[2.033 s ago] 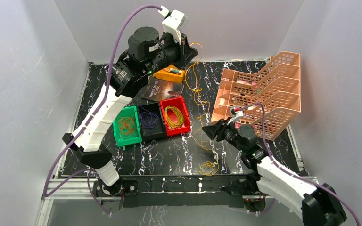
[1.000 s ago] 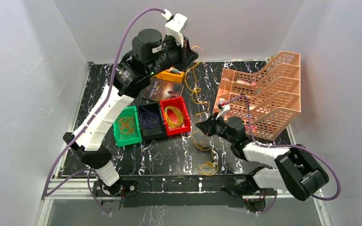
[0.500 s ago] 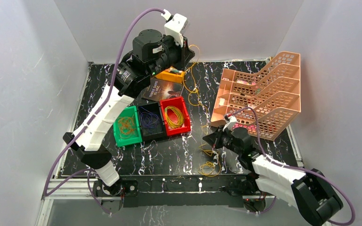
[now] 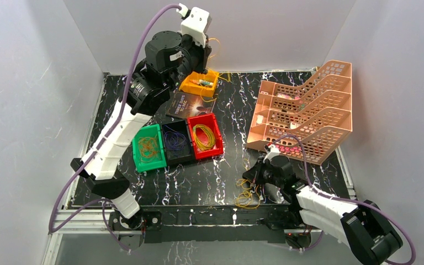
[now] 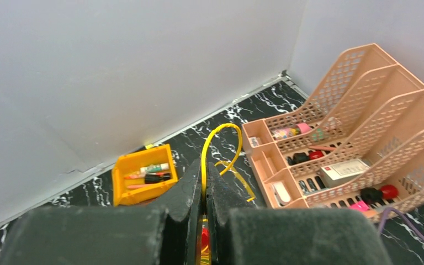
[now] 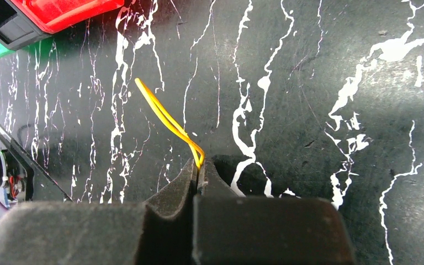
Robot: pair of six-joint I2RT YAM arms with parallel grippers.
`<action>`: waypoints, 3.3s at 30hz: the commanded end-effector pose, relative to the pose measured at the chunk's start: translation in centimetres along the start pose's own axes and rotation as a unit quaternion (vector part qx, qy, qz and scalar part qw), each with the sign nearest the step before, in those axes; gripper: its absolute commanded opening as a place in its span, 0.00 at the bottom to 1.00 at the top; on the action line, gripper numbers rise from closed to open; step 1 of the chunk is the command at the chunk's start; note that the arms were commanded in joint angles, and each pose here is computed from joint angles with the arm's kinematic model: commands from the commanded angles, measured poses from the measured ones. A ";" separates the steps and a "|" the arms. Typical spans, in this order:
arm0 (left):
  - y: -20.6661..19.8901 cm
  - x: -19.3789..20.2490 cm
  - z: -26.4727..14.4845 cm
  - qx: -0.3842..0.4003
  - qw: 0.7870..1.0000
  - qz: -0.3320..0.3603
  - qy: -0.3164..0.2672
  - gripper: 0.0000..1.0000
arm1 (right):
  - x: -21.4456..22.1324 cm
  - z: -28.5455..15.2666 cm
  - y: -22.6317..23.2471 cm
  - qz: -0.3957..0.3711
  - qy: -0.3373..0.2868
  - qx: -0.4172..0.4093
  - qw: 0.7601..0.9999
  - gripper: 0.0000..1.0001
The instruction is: Untangle the cables
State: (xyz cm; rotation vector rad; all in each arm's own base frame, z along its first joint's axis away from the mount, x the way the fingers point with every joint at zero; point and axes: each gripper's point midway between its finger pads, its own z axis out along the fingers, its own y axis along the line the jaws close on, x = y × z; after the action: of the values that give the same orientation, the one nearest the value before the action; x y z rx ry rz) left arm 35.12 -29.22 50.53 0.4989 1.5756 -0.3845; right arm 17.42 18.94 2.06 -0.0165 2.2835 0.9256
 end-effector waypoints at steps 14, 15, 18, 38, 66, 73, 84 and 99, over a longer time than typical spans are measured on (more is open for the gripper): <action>2.3 -0.6 -3.2 -0.044 0.999 0.013 -0.011 0.00 | -4.7 -1.5 4.0 -0.013 -0.064 -0.045 0.997 0.00; 2.4 -0.4 -3.2 -0.045 0.999 0.014 -0.009 0.00 | -4.9 -1.6 4.2 -0.013 -0.066 -0.046 0.997 0.00; 2.3 0.3 -3.2 -0.046 0.999 0.013 -0.001 0.00 | -5.1 -1.8 4.4 -0.013 -0.067 -0.046 0.997 0.00; 2.2 4.6 -3.0 -0.054 0.997 0.000 0.053 0.00 | -8.7 -5.2 8.3 -0.021 -0.099 -0.073 0.992 0.00; 0.4 9.6 -2.2 -0.023 0.993 -0.024 0.111 0.00 | -13.2 -7.8 7.1 -0.154 -0.157 0.017 0.975 0.96; -0.4 12.8 -1.9 -0.015 0.988 -0.037 0.147 0.00 | -12.9 -7.4 7.1 -0.143 -0.153 0.012 0.978 0.89; 0.3 17.0 -1.5 -0.044 0.980 -0.021 0.193 0.00 | -12.7 -7.1 7.1 -0.142 -0.151 0.009 0.978 0.88; 1.6 24.6 0.0 -0.058 0.966 -0.018 0.253 0.00 | -12.3 -6.7 6.7 -0.139 -0.145 0.012 0.980 0.88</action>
State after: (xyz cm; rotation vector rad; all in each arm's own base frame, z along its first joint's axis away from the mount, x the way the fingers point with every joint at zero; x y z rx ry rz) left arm 34.49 -26.56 26.50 0.5387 2.0942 -0.1946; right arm 20.80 16.38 14.95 -0.1834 2.0375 0.6665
